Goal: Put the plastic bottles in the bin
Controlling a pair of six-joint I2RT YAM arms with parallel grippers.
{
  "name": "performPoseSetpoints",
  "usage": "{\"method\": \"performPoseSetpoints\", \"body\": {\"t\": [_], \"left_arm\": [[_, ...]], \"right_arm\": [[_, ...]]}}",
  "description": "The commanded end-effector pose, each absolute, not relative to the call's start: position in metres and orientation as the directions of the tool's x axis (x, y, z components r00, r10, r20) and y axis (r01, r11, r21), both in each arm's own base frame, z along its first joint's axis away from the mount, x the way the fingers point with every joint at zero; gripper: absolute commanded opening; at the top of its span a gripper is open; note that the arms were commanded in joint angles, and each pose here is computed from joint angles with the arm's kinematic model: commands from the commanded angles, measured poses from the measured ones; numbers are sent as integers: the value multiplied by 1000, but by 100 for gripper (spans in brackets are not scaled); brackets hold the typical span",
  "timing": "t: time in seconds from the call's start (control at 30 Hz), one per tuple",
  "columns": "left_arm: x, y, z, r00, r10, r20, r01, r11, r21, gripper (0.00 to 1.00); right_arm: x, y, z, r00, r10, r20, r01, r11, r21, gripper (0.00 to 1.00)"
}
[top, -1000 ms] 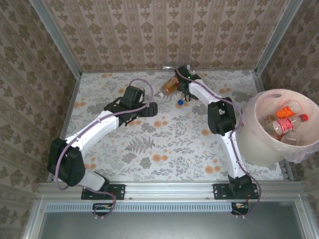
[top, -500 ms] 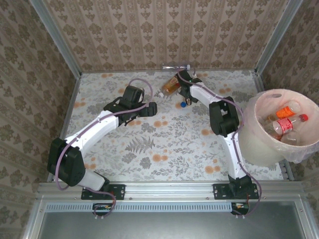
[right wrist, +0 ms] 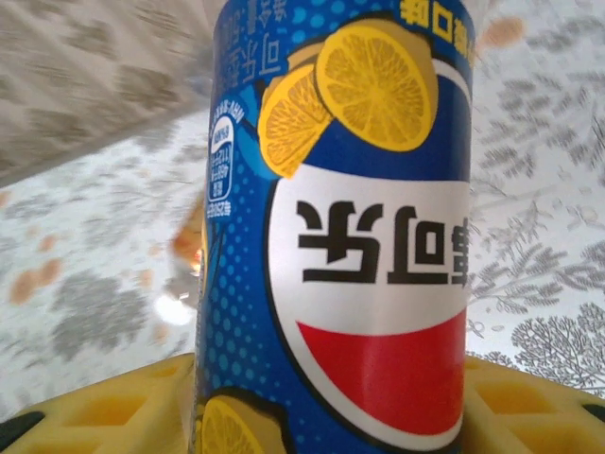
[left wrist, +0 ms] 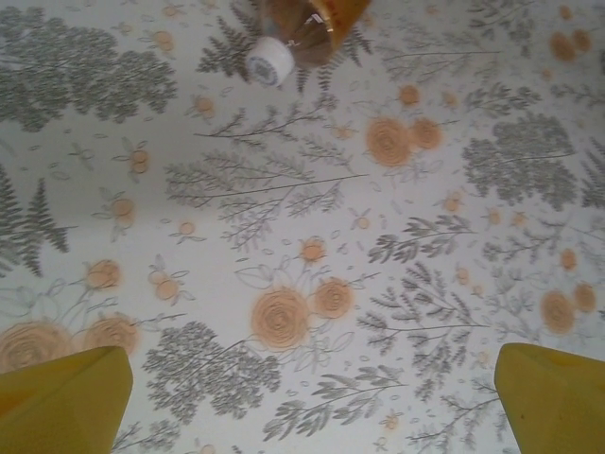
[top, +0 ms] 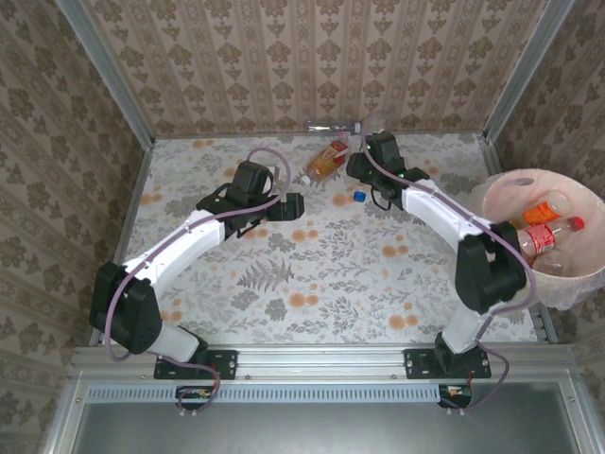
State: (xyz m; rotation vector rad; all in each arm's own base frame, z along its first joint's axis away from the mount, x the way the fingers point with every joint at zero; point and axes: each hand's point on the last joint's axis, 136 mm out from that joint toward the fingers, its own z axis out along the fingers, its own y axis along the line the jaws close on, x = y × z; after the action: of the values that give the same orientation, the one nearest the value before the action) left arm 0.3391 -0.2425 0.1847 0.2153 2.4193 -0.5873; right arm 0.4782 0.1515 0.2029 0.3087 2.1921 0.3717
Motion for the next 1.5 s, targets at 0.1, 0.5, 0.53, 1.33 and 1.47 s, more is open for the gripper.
{"method": "performPoseSetpoints", "body": {"t": [0.1, 0.5, 0.53, 1.33, 1.47], "left_arm": [[337, -252, 197, -769, 15, -639, 350, 847, -401, 100], [337, -253, 198, -766, 18, -642, 356, 844, -402, 100], [337, -253, 198, -765, 20, -644, 359, 843, -400, 100], [334, -268, 196, -770, 16, -637, 409, 780, -475, 100], [335, -266, 199, -762, 4, -648, 406, 782, -472, 100]], "right_arm": [[437, 164, 273, -518, 208, -830, -178, 922, 343, 53], [338, 75, 363, -357, 302, -884, -156, 914, 375, 49], [330, 65, 366, -355, 309, -882, -137, 916, 376, 49], [195, -149, 377, -402, 269, -875, 651, 756, -67, 49], [179, -181, 366, -435, 252, -865, 754, 628, -196, 49]]}}
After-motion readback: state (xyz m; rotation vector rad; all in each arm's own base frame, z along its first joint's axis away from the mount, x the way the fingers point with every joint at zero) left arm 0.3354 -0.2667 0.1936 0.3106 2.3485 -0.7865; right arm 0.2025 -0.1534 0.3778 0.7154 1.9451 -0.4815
